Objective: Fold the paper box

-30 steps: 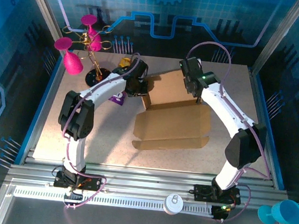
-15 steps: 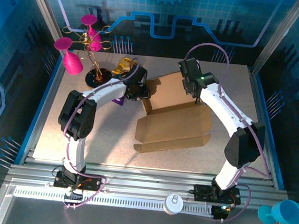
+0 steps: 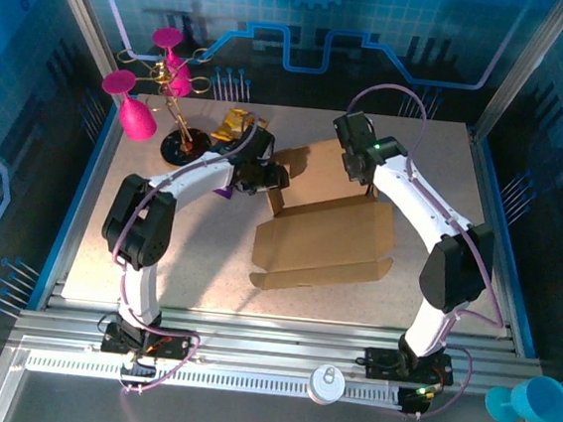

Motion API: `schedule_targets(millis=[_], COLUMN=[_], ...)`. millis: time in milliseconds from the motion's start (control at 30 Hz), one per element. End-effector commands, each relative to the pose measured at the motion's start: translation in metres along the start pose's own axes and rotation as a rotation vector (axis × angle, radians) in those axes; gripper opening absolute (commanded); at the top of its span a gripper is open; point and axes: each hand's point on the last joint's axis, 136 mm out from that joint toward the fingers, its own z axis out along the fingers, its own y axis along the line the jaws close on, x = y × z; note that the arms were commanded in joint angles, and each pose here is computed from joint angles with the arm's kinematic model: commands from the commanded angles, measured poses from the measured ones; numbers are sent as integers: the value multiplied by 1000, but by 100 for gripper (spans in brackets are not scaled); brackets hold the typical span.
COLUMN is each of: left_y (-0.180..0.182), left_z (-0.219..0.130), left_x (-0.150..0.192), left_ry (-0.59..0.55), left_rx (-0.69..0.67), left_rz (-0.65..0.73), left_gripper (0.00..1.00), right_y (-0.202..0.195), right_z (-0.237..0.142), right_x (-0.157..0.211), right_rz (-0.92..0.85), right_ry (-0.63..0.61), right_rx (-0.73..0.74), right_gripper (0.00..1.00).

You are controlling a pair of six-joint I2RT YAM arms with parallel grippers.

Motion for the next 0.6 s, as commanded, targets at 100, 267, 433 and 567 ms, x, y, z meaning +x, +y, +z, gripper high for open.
schedule_targets(millis=[100, 267, 433, 567], left_y=[-5, 5, 7, 7], left_z=[-21, -18, -6, 1], left_x=[6, 13, 14, 15], left_ry=[9, 7, 20, 23], left_rx=[36, 33, 39, 47], left_rz=[-26, -36, -49, -64], left_gripper=[56, 56, 56, 56], right_y=[-7, -6, -3, -4], right_z=[3, 6, 11, 16], right_x=[-2, -2, 3, 8], right_rz=[34, 35, 24, 16], right_ry=[5, 13, 35, 56], right_rx=[-6, -28, -36, -34], right_gripper=[0, 0, 0, 0])
